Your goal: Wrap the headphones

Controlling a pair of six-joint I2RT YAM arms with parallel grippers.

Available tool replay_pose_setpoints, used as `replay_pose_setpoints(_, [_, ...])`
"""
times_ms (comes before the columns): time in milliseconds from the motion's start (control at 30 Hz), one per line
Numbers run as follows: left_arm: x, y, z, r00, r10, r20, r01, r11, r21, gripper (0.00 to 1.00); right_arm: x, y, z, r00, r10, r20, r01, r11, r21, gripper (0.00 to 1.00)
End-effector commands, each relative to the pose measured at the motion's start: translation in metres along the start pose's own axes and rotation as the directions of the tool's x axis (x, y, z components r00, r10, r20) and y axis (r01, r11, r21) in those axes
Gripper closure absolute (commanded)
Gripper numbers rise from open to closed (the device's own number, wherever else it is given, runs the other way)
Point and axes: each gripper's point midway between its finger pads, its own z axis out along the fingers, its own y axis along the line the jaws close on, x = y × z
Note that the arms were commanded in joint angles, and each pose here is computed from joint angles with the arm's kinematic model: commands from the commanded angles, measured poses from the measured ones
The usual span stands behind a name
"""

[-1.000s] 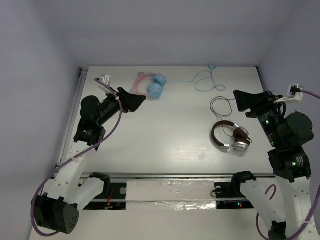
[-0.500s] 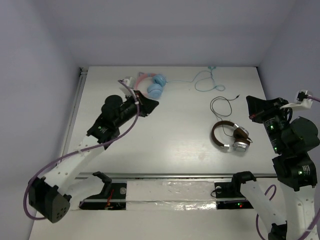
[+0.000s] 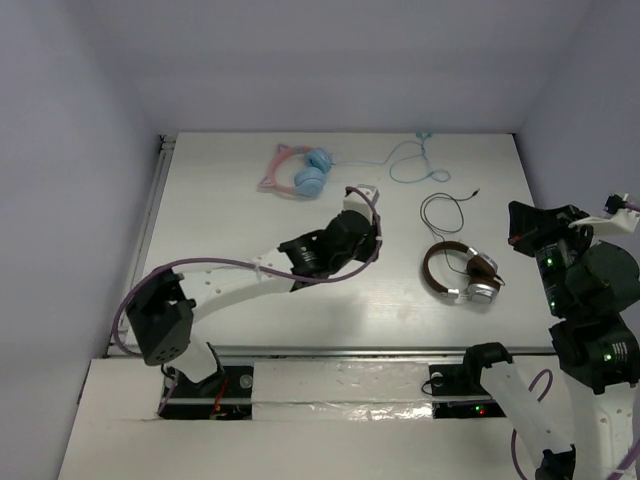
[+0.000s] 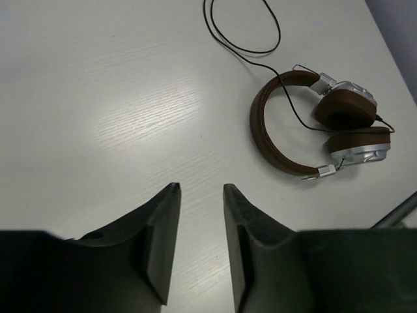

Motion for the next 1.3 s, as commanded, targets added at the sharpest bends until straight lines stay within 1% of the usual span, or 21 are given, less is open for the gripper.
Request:
replay_pose_setpoints(0, [-0.01,-0.018,0.006,0.997,0.056,0.045,-0.053,0.997,-0.056,0.67,-0.017,0.003,-0.009,0.999,-0.006,0.048,0.006,1.0,-0.001,1.0])
replay_pose_setpoints(33, [0.002,-0.036,0.013,0.996,0.081,0.027,-0.08,0.996,-0.04,0.65,-0.017,0.003,-0.01,0.999,-0.004,0.051,0.004,1.0,-0.005,1.0])
replay_pose_setpoints(100, [0.007,-0.047,0.022,0.994,0.104,0.026,-0.102,0.994,-0.046,0.61,-0.015,0.003,-0.01,0.999,-0.004,0.047,0.004,1.0,-0.012,1.0])
replay_pose_setpoints(133, [0.009,-0.053,0.034,0.994,0.107,0.022,-0.106,0.993,-0.047,0.6,-0.014,0.004,-0.011,0.999,-0.004,0.043,0.005,1.0,-0.016,1.0])
replay_pose_setpoints(200, [0.016,-0.069,0.045,0.99,0.142,0.011,-0.142,0.99,0.001,0.55,-0.014,0.009,-0.014,1.0,0.003,0.031,-0.001,0.999,-0.045,1.0])
replay_pose_setpoints(233, [0.017,-0.079,0.059,0.989,0.148,0.024,-0.149,0.989,0.025,0.53,-0.014,0.012,-0.016,1.0,0.007,0.029,-0.005,0.998,-0.062,0.97])
replay_pose_setpoints(300, [0.022,-0.089,0.073,0.984,0.18,0.012,-0.181,0.982,0.052,0.5,-0.013,0.022,-0.021,1.0,0.017,0.019,-0.015,0.993,-0.117,0.93])
replay_pose_setpoints(333, [0.026,-0.095,0.089,0.977,0.214,-0.002,-0.213,0.976,0.053,0.5,-0.012,0.024,-0.022,1.0,0.02,0.014,-0.018,0.991,-0.13,0.88])
replay_pose_setpoints(400, [0.033,-0.106,0.104,0.97,0.241,-0.02,-0.239,0.967,0.087,0.49,-0.008,0.027,-0.023,1.0,0.02,-0.003,-0.021,0.988,-0.153,0.82])
replay_pose_setpoints(433, [0.041,-0.11,0.119,0.963,0.266,-0.041,-0.262,0.961,0.085,0.49,-0.007,0.028,-0.023,1.0,0.021,-0.009,-0.022,0.987,-0.157,0.77])
replay_pose_setpoints(467, [0.044,-0.112,0.126,0.962,0.269,-0.048,-0.264,0.961,0.083,0.49,-0.005,0.029,-0.023,1.0,0.018,-0.017,-0.02,0.986,-0.164,0.75])
replay_pose_setpoints(533, [0.054,-0.11,0.143,0.952,0.292,-0.091,-0.289,0.956,0.044,0.49,-0.003,0.031,-0.024,1.0,0.016,-0.026,-0.02,0.984,-0.178,0.7])
replay_pose_setpoints(600, [0.059,-0.11,0.152,0.946,0.308,-0.098,-0.305,0.951,0.038,0.48,-0.002,0.035,-0.026,0.999,0.014,-0.032,-0.02,0.979,-0.202,0.68])
replay_pose_setpoints(767, [0.068,-0.107,0.172,0.939,0.323,-0.118,-0.326,0.946,-0.003,0.47,0.006,0.04,-0.026,0.998,0.009,-0.061,-0.023,0.971,-0.237,0.68])
replay_pose_setpoints(833, [0.069,-0.097,0.177,0.942,0.314,-0.121,-0.32,0.947,-0.034,0.46,0.008,0.04,-0.027,0.998,0.008,-0.064,-0.023,0.97,-0.241,0.68])
replay_pose_setpoints(900, [0.074,-0.099,0.178,0.94,0.317,-0.127,-0.321,0.947,-0.012,0.47,0.009,0.038,-0.027,0.998,0.007,-0.063,-0.021,0.971,-0.238,0.68])
replay_pose_setpoints(1033, [0.098,-0.092,0.19,0.926,0.335,-0.177,-0.342,0.94,-0.011,0.48,0.009,0.037,-0.028,0.999,0.007,-0.052,-0.02,0.97,-0.241,0.68])
replay_pose_setpoints(1133, [0.11,-0.087,0.196,0.919,0.343,-0.194,-0.353,0.936,-0.017,0.49,0.011,0.038,-0.028,0.998,0.006,-0.057,-0.02,0.968,-0.249,0.68])
replay_pose_setpoints(1267, [0.114,-0.079,0.206,0.918,0.345,-0.194,-0.357,0.934,-0.03,0.51,0.018,0.04,-0.026,0.997,0.004,-0.08,-0.025,0.963,-0.267,0.68])
